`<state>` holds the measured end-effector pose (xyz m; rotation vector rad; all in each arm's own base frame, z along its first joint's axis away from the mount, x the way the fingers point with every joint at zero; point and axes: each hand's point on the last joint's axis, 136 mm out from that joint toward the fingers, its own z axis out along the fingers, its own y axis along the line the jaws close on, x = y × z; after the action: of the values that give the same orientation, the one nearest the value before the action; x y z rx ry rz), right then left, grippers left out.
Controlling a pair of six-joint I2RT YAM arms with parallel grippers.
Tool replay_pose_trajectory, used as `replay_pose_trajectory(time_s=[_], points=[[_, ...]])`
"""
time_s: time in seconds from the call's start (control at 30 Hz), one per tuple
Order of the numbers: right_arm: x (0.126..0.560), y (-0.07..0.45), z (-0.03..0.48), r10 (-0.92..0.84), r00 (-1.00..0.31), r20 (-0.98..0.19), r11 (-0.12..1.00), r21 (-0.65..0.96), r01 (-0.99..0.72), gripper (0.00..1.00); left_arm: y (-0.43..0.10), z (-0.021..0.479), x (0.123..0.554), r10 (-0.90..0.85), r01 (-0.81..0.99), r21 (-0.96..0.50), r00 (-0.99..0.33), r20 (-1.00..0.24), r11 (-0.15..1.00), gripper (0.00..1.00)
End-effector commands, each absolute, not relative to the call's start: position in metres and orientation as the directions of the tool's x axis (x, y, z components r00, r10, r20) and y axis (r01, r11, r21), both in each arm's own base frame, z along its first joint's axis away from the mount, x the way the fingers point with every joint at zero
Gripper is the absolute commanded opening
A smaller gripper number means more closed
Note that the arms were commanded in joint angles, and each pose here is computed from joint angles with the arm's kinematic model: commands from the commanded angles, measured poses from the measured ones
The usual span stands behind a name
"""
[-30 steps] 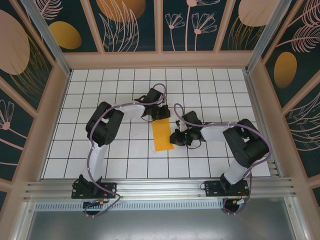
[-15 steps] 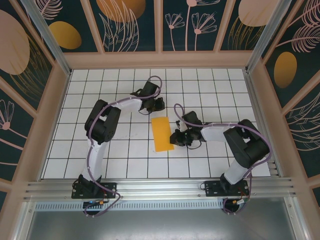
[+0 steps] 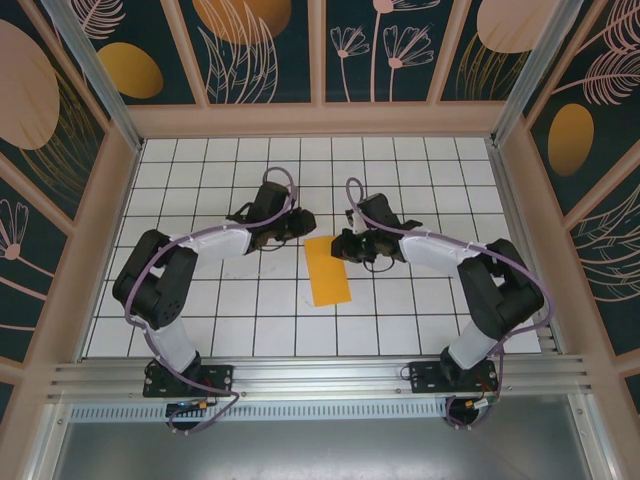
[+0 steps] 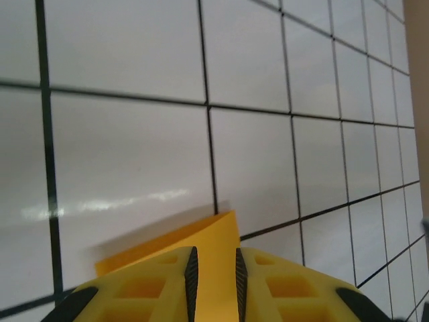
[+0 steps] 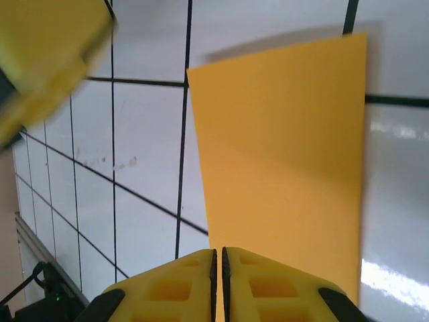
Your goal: Fold a paper plane with a square sheet of paper (pick it up from the middle)
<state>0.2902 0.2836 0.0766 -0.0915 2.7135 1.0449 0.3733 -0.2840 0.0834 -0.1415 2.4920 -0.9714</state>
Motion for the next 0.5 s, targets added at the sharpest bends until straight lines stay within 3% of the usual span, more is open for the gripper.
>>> replay_pose_trajectory(time_s=[0.0,0.47], points=[[0.304,0.276,0.054,0.046,-0.975,-0.22,0.787,0.609,-0.1,0.15,-0.296,0.089,0.369,-0.286,0.072,-0.741,-0.894,-0.345,0.668,0.24],[0.301,0.272,0.009,0.041,-0.989,-0.141,0.808,0.586,-0.05,0.14,-0.336,0.072,0.364,-0.207,0.104,-0.771,-0.933,-0.294,0.629,0.21]])
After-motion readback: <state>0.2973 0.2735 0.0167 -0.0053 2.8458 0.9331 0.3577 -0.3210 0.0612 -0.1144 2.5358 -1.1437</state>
